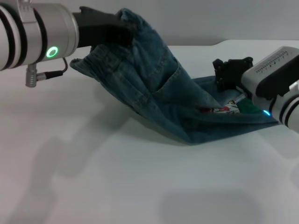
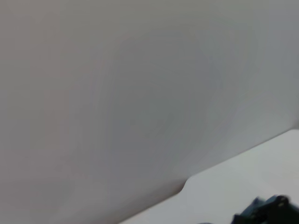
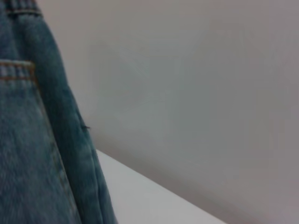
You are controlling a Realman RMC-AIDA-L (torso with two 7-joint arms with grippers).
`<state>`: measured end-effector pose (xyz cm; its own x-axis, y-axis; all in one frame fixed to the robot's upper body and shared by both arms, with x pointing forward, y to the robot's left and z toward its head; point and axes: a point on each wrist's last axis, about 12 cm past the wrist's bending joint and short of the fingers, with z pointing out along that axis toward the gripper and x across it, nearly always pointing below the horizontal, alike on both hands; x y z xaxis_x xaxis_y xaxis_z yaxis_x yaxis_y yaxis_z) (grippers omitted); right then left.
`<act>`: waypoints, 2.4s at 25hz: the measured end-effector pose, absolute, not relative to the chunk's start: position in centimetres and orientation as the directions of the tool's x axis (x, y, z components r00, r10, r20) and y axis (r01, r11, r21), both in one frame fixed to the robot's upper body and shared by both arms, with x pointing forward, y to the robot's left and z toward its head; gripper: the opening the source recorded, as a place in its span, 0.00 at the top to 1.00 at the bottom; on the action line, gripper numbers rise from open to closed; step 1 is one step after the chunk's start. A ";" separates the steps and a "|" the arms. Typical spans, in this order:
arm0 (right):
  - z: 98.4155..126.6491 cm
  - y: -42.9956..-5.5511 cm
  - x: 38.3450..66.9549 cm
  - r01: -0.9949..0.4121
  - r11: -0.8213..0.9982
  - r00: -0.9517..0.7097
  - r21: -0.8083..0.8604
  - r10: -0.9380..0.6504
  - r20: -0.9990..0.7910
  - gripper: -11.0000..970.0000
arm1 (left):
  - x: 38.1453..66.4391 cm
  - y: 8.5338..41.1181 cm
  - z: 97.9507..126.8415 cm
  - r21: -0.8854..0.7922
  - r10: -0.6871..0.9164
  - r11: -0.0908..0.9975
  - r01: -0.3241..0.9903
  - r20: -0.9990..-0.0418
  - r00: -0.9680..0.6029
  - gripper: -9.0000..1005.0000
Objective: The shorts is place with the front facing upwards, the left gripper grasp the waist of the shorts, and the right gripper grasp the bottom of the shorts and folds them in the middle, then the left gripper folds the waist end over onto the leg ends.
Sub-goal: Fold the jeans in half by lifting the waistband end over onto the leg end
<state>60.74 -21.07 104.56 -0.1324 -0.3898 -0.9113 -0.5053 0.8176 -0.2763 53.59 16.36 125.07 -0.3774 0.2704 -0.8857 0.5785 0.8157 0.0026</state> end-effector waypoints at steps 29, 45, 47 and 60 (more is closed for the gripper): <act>105.4 -11.3 59.8 -0.708 0.687 -0.122 -0.165 -0.349 -0.929 0.99 | 54.0 13.5 126.4 0.040 0.278 0.761 0.647 -0.922 -0.270 0.91; 104.8 -23.4 59.3 -0.371 0.911 -0.147 -0.177 -0.246 -0.958 0.99 | 53.2 12.5 125.2 -0.002 0.258 0.714 0.700 -0.929 -0.266 0.91; 104.9 -26.3 58.5 -0.284 0.943 -0.140 -0.176 -0.222 -0.965 0.99 | 53.2 12.1 125.0 -0.006 0.252 0.708 0.707 -0.932 -0.260 0.91; 104.3 -34.8 52.5 -0.020 0.988 -0.139 -0.153 -0.155 -0.978 0.99 | 53.1 8.5 122.7 -0.046 0.187 0.652 0.757 -0.958 -0.219 0.90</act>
